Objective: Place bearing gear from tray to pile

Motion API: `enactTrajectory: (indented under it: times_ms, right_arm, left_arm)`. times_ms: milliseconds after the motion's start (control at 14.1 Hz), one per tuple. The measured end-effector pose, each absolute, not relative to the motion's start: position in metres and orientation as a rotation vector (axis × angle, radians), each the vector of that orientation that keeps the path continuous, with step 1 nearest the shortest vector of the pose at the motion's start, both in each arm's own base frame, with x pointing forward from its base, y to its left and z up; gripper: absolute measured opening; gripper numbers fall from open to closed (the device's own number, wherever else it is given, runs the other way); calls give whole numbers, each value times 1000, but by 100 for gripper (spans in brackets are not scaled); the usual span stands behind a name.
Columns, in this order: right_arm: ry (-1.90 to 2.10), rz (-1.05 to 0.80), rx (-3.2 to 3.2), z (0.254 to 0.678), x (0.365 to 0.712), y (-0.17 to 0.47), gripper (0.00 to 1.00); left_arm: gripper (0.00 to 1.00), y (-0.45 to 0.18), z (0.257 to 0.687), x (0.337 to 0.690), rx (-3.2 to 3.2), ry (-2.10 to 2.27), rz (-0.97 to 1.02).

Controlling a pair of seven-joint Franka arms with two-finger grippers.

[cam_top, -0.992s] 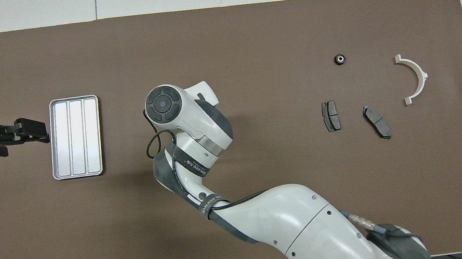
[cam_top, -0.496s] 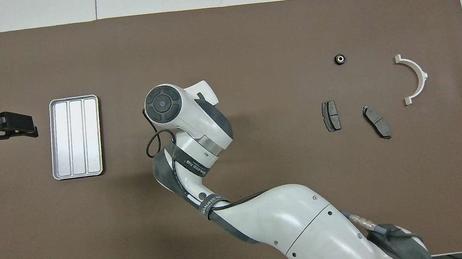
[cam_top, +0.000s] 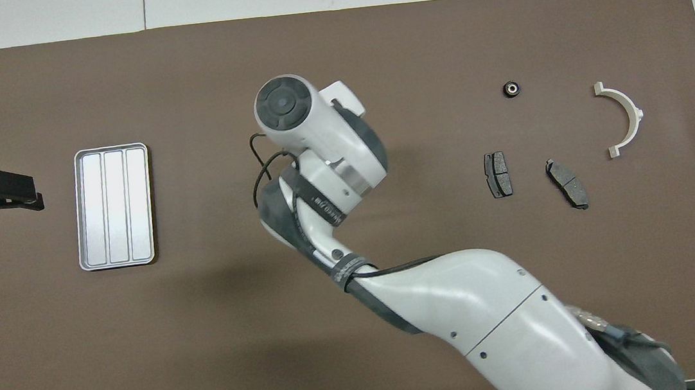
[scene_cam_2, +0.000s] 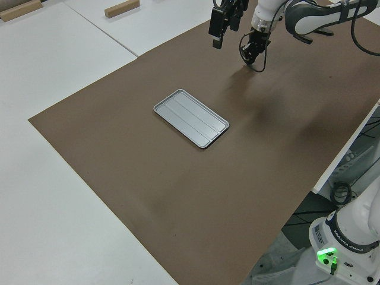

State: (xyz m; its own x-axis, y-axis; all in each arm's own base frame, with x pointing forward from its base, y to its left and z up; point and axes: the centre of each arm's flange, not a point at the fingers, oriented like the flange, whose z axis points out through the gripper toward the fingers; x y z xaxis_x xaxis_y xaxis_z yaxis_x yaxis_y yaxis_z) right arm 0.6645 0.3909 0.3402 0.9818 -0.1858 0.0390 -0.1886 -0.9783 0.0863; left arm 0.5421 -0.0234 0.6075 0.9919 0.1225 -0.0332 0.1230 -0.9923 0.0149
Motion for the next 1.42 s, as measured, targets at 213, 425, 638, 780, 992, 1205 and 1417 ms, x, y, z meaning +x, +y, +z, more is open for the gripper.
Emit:
enactTrajectory:
  times_ms: [213,425,638,780,992,1205,1417]
  right_arm:
    - [-120,26,3069,393,710,276,23]
    - [-17,5,3074,383,727,223,23]
    - [23,42,3083,347,734,193,23]
    - [62,92,3091,320,730,174,23]
    - [106,112,3094,295,715,149,23]
    - [113,109,3095,295,706,147,23]
    - [115,115,3097,292,700,146,23]
  left_arm:
    - [100,-23,607,542,3118,192,-51]
    - [100,-23,607,542,3118,192,-52]
    - [100,-23,607,542,3118,192,-52]
    - [100,-23,607,542,3119,192,-53]
    - [100,-23,607,542,3119,192,-53]
    - [100,-23,607,542,3119,192,-53]
    - [100,-23,607,542,3119,192,-53]
